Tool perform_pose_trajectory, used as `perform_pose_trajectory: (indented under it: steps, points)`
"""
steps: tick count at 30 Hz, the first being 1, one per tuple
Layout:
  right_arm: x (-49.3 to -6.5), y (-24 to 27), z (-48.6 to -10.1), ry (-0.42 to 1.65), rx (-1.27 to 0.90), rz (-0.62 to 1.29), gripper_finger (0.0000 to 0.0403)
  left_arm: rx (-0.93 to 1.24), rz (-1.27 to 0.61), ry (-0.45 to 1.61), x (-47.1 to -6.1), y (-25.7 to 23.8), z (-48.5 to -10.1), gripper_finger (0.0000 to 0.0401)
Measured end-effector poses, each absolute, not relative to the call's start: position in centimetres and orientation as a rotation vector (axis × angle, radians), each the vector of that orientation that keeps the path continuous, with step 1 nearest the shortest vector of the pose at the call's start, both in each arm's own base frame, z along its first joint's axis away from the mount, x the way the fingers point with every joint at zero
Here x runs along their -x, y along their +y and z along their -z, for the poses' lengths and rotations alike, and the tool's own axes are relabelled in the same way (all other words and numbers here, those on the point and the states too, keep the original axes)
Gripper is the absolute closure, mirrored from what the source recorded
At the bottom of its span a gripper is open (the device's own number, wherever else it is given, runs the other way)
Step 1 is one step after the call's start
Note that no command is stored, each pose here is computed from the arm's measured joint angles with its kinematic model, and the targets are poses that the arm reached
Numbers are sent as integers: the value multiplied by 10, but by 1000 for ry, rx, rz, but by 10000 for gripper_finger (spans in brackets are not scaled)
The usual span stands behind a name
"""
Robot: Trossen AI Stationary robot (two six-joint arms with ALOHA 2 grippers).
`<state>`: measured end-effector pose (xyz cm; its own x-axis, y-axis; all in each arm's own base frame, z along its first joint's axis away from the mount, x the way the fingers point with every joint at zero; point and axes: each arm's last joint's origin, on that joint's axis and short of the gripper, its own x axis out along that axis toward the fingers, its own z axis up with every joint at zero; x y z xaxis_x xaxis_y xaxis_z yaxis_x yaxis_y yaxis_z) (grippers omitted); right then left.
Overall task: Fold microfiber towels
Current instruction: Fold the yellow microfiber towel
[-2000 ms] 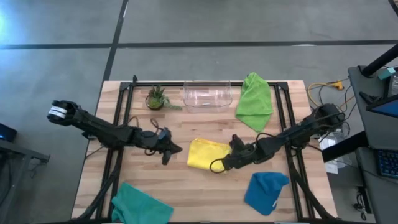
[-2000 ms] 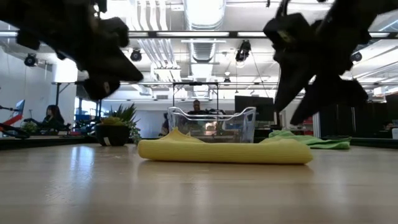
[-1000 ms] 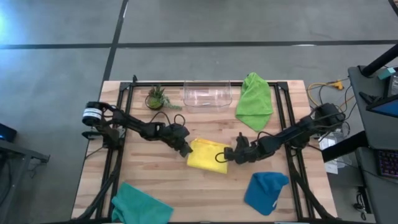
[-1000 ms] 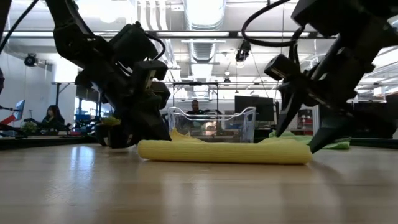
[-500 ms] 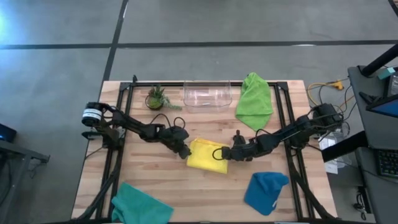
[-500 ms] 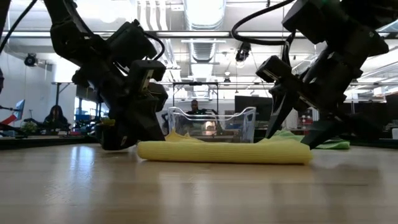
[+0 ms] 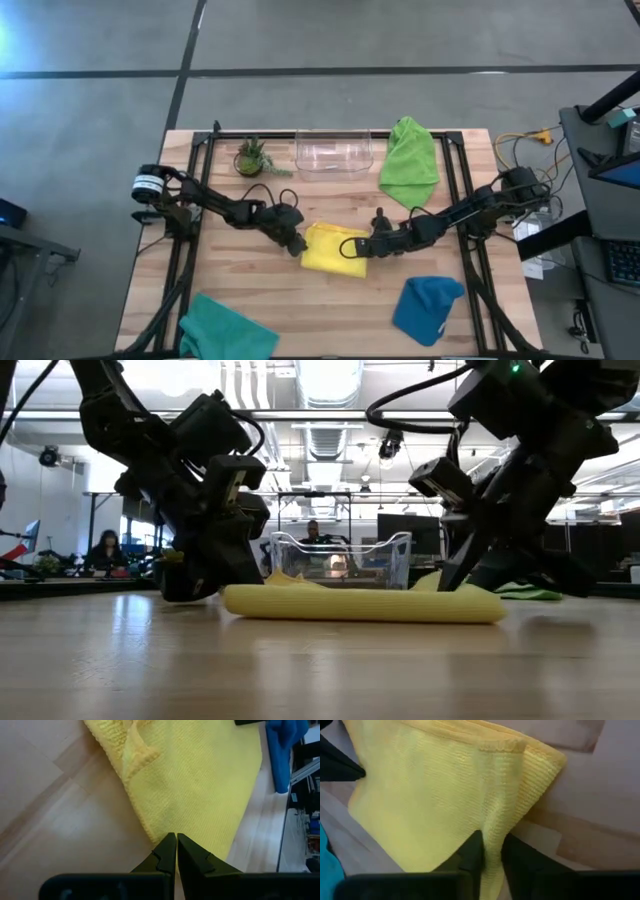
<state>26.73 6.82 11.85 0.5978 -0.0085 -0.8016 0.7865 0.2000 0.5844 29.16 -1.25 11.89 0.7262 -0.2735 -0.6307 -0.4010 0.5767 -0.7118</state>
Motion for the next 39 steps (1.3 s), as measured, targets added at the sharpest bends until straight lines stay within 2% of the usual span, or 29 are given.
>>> perform_pose_trajectory:
  steps: [3,5,11,15,24,28,39]
  points:
    - [-267,68,-122,770,-1219,609,383,990,-86,787,-292,-14,-119,401]
    - [-267,67,-124,773,-1184,586,390,1001,-81,787,-292,-17,-120,401]
    - [-264,62,-123,854,-1073,539,393,1007,-17,747,-294,-28,-127,401]
    - [-266,52,-122,880,-1013,514,393,990,8,669,-301,-27,-145,401]
    - [-279,27,-132,862,-987,463,394,823,89,539,-329,-28,-181,401]
    - [-282,26,-136,853,-986,447,394,771,46,554,-347,-20,-174,401]
    - [-285,29,-139,853,-1002,409,394,739,-89,817,-382,-8,-134,401]
